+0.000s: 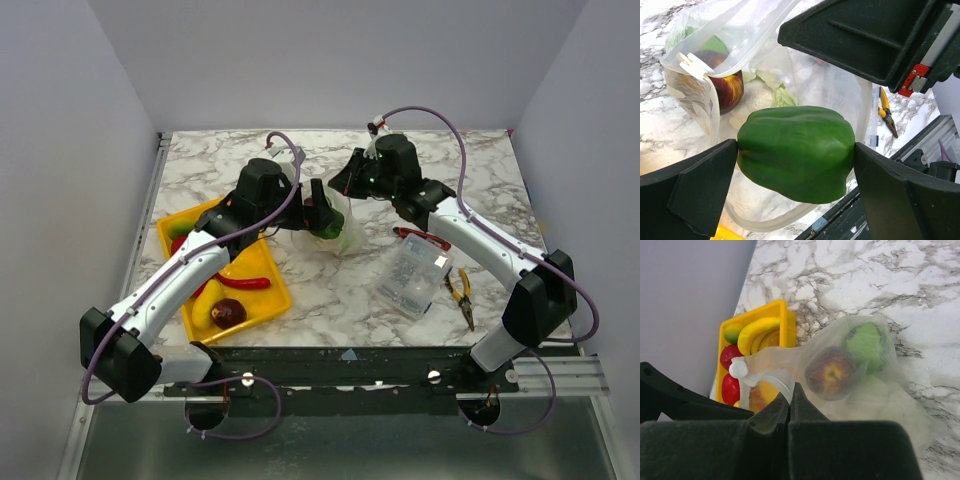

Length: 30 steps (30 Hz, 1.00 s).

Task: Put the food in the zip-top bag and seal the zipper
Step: Place the fake vegetable in the zipper food storage bag.

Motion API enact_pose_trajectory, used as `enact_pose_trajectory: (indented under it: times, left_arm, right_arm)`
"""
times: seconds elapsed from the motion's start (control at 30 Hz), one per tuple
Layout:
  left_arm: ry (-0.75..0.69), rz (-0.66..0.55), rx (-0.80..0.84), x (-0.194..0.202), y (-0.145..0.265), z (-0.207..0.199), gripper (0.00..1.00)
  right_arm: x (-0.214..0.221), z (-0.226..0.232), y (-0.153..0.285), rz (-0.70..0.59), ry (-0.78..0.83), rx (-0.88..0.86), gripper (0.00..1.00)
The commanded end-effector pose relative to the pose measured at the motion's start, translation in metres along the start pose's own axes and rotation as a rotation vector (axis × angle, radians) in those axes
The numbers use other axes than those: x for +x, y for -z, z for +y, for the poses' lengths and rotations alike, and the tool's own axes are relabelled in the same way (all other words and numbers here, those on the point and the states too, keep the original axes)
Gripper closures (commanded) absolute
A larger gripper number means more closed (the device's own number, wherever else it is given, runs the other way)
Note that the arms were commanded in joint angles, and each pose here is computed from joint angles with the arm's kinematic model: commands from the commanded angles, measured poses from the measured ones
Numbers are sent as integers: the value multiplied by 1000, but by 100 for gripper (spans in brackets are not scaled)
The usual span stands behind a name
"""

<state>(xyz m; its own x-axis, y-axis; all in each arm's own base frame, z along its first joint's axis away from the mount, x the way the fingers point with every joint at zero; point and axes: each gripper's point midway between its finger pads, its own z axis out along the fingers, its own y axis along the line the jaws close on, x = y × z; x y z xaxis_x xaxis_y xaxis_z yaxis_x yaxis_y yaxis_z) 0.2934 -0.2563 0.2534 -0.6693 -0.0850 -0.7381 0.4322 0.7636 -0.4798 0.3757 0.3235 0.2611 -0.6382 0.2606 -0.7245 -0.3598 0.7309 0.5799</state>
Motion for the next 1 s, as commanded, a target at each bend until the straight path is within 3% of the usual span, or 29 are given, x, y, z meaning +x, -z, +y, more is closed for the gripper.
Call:
enact_pose_trajectory:
  times: [0.0, 0.43, 0.67, 0.77, 0.8, 0.87, 0.9, 0.93, 0.97]
  left_arm:
    - [-35, -41, 38, -12, 7, -10, 1]
    - [-55, -25, 119, -14, 10, -12, 2]
    - [-56, -30, -19, -20, 13, 11, 1]
    - [-172, -55, -125, -23, 18, 15, 2]
    - [-219, -51, -145, -21, 17, 11, 6]
    - [-248, -44, -148, -17, 12, 7, 27]
    - [-232, -33, -147, -14, 8, 7, 30]
    - [-224, -27, -155, -13, 6, 10, 26]
    - [-220, -15, -160, -10, 2, 11, 7]
  right_arm:
    - [-8, 4, -2, -27, 15, -24, 100]
    - [-9, 6, -3, -22, 19, -29, 99]
    - [-10, 7, -4, -22, 20, -32, 99]
    - [-9, 6, -6, -20, 20, -30, 99]
    - [-9, 7, -7, -17, 20, -33, 99]
    - [-8, 7, -9, -11, 17, -35, 99]
    - [-8, 8, -10, -10, 17, -38, 99]
    - [-8, 8, -10, -10, 16, -39, 100]
    - [-9, 9, -9, -11, 15, -41, 99]
